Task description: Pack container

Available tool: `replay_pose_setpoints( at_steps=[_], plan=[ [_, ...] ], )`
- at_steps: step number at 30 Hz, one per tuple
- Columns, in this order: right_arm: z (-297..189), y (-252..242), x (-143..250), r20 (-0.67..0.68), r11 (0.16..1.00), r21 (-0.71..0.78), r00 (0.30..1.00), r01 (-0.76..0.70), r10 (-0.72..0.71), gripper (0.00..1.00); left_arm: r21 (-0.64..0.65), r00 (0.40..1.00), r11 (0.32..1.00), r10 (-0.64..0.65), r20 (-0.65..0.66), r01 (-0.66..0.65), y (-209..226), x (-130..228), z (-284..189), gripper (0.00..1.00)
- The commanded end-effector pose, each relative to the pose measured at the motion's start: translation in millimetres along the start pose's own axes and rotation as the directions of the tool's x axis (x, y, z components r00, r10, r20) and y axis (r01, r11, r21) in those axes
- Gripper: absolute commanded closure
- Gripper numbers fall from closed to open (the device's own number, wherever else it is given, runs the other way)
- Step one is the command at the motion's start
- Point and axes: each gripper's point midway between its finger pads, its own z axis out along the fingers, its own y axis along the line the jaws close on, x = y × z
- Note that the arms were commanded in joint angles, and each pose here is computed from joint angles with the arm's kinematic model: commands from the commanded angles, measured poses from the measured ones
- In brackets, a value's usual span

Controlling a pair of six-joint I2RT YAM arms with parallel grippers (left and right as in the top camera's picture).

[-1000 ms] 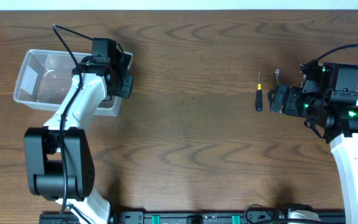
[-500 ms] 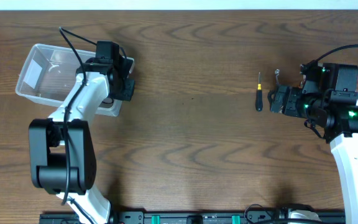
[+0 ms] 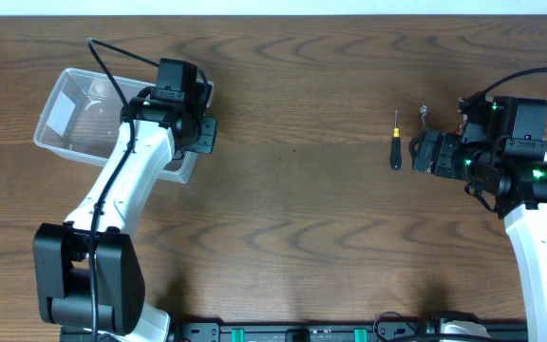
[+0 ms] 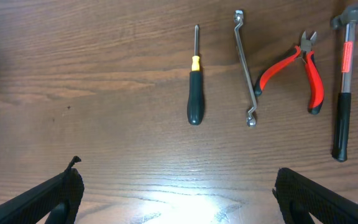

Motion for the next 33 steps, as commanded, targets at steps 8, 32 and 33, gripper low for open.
replay_pose_setpoints(
  at_steps=[8,32,33],
  plan=[
    [-5.8,2.8,-1.5,-0.003,1.0,-0.015,1.0,-0.015,0.015,0.01,-0.084,1.0,0.996,-0.009,0.009,0.01,14.6,-5.0,0.0,0.58],
    [-5.8,2.8,-1.6,-0.003,1.0,-0.016,1.0,-0.015,0.015,0.01,-0.069,0.99,0.993,0.085,-0.114,-0.094,13.0,16.4,62.3,0.67],
    [-5.8,2.8,-1.6,-0.003,1.0,-0.016,1.0,-0.015,0.015,0.01,-0.069,0.99,0.993,0.085,-0.113,-0.094,13.1,16.0,62.3,0.76]
  ],
)
